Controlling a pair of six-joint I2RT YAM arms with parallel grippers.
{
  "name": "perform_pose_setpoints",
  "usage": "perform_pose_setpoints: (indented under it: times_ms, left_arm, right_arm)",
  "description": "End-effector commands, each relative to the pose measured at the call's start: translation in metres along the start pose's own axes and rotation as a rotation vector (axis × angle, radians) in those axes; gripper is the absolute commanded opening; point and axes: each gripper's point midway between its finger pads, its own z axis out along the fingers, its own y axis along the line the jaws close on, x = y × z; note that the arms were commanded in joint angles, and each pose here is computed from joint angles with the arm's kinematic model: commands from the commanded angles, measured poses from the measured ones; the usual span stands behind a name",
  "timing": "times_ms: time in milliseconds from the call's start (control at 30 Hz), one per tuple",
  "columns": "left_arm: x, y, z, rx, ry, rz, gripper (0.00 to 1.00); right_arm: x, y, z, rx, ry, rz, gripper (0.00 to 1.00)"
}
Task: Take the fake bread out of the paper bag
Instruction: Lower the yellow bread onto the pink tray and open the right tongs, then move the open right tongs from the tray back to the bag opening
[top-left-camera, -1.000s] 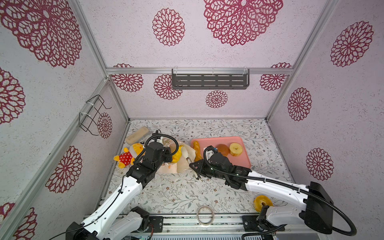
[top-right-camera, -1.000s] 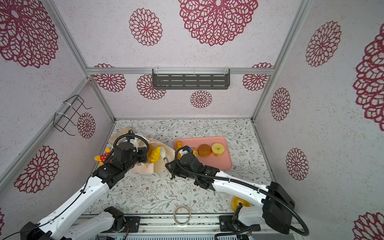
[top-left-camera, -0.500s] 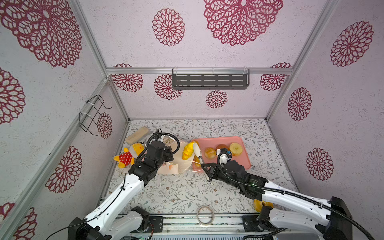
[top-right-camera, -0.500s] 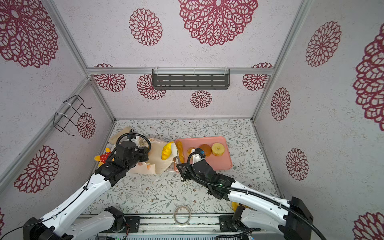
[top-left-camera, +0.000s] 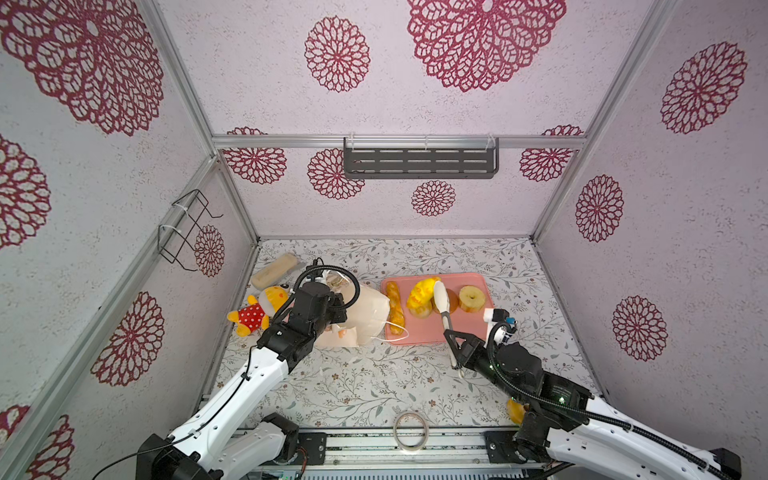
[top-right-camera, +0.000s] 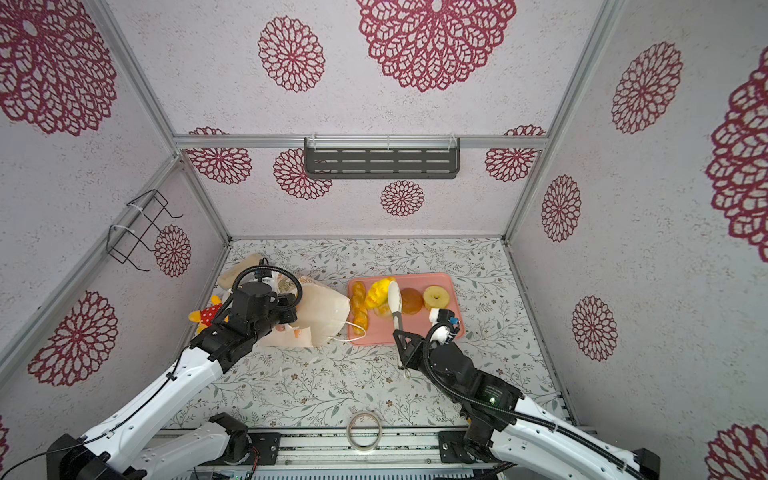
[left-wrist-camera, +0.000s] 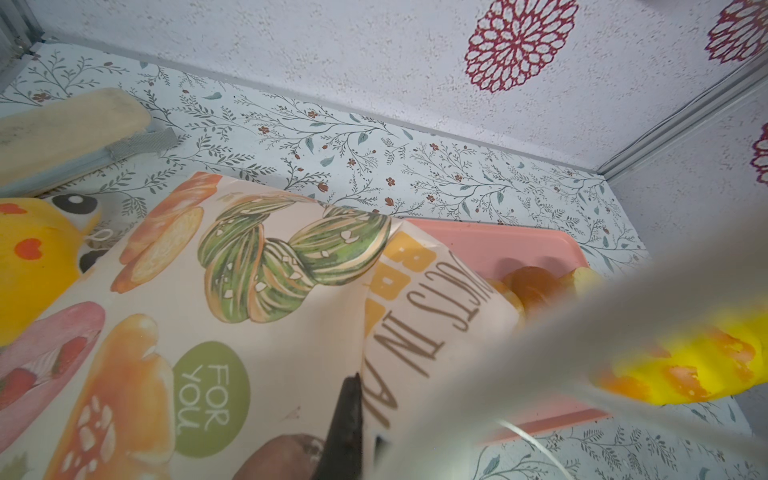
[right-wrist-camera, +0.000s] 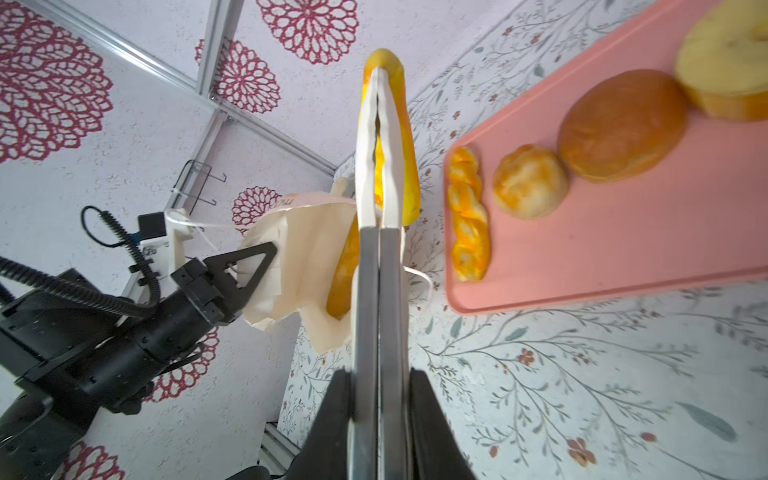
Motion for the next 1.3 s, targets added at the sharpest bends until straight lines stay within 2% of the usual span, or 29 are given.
perform_pose_setpoints:
  times_ms: [0, 333, 567, 733, 933, 1000, 1133, 1267]
  left_arm:
    - [-0.007, -0.001, -0.005, -0.005, -0.019, 0.001, 0.00]
    - [-0.007, -0.002, -0.006, -0.002, -0.017, -0.001, 0.00]
    - [-0.007, -0.001, -0.008, -0.003, -0.017, 0.002, 0.00]
    - [-0.007, 0.000, -0.009, -0.004, -0.019, 0.004, 0.00]
    - [-0.006, 0.002, -0.010, -0.008, -0.026, 0.007, 0.00]
    - [-0.006, 0.002, -0.010, -0.008, -0.026, 0.006, 0.00]
    - [-0.005, 0.002, -0.010, -0.005, -0.025, 0.003, 0.00]
    - [-0.005, 0.002, -0.010, -0.002, -0.026, 0.000, 0.00]
  right_arm:
    - [-0.010, -0.029, -0.011, 0.070, -0.082, 0.070, 0.00]
    - [0.015, -0.078, -0.009, 0.208, -0.042, 0.182, 0.00]
    - [0.033, -0.094, 0.003, 0.237, -0.021, 0.287, 0.00]
    - [0.041, -0.098, 0.009, 0.257, 0.001, 0.304, 0.00]
    - [0.045, -0.106, 0.004, 0.307, 0.023, 0.315, 0.33]
    - [0.043, -0.108, 0.000, 0.329, 0.026, 0.309, 0.40]
    - [0.039, -0.112, -0.008, 0.371, 0.029, 0.291, 0.48]
    - [0.037, -0.113, -0.009, 0.380, 0.041, 0.290, 0.50]
